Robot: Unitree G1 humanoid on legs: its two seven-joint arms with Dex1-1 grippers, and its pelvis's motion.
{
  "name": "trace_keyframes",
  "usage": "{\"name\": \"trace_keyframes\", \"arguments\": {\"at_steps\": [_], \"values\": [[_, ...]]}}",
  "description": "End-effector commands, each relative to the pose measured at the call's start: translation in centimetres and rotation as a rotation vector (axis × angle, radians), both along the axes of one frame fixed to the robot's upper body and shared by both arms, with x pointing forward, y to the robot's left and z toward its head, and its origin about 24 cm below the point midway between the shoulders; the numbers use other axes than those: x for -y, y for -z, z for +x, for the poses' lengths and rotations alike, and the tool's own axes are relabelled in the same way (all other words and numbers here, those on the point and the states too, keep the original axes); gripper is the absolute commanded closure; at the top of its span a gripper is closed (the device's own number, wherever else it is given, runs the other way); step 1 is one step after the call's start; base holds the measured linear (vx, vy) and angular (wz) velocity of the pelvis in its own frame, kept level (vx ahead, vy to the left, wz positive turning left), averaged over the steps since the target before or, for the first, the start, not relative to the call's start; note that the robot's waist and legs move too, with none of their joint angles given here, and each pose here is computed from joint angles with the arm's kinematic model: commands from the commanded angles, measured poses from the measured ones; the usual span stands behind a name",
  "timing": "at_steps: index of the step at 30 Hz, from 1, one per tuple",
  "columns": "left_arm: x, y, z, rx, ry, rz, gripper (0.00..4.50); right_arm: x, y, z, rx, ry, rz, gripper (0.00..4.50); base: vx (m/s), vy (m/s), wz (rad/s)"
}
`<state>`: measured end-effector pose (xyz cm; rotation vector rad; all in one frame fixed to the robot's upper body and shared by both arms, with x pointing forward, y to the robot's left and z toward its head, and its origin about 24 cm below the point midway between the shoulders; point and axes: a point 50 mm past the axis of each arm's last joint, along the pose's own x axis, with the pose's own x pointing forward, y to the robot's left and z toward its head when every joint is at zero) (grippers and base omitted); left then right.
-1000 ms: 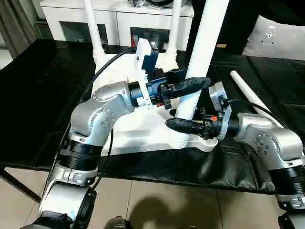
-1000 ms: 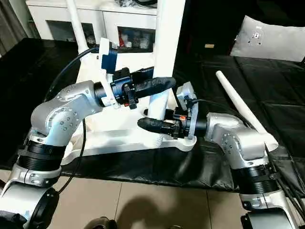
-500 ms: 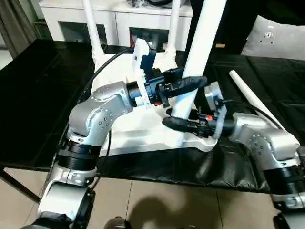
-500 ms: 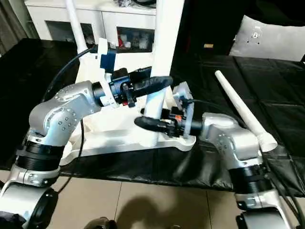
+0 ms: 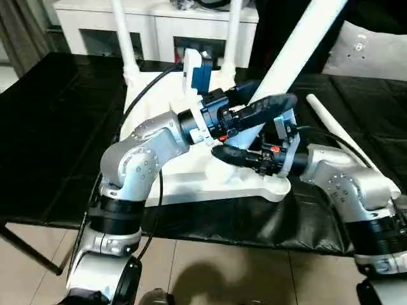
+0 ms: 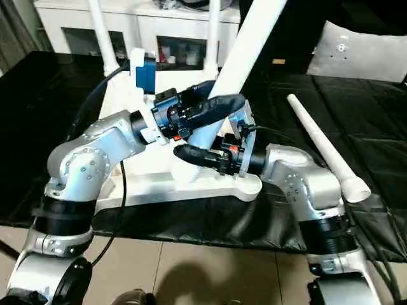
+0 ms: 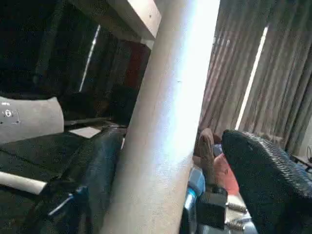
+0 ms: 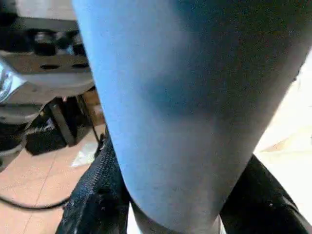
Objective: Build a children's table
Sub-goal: Pick table leg
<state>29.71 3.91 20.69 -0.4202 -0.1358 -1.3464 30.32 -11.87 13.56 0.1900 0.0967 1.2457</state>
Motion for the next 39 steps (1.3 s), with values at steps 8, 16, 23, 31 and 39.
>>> {"name": "trace_keyframes", "arguments": {"at_steps": [8, 16, 23, 31, 39], "values": [[-1.2, -0.3, 0.3, 0.010, -0.146, -0.031, 0.75, 3.0, -0.1, 1.0, -0.027, 0.300, -0.002, 2.60, 0.000, 0.000, 0.00], [-5.7, 4.3, 1.8, -0.077, -0.576, 0.186, 0.75, 3.9, 1.0, -0.3, 0.042, 0.612, -0.128, 2.61, 0.000, 0.000, 0.00], [-8.2, 9.0, 0.4, -0.128, -0.791, 0.384, 0.75, 3.0, 2.7, -2.3, -0.040, 0.693, -0.163, 2.61, 0.000, 0.000, 0.00], [-10.2, 10.5, -1.7, -0.122, -0.994, 0.453, 0.75, 4.7, 4.4, -3.4, -0.178, 0.952, -0.196, 2.61, 0.000, 0.000, 0.00], [-11.5, 10.3, -2.2, -0.102, -1.100, 0.409, 0.75, 5.9, 1.6, -2.7, 0.039, 1.008, -0.165, 2.61, 0.000, 0.000, 0.00]]}}
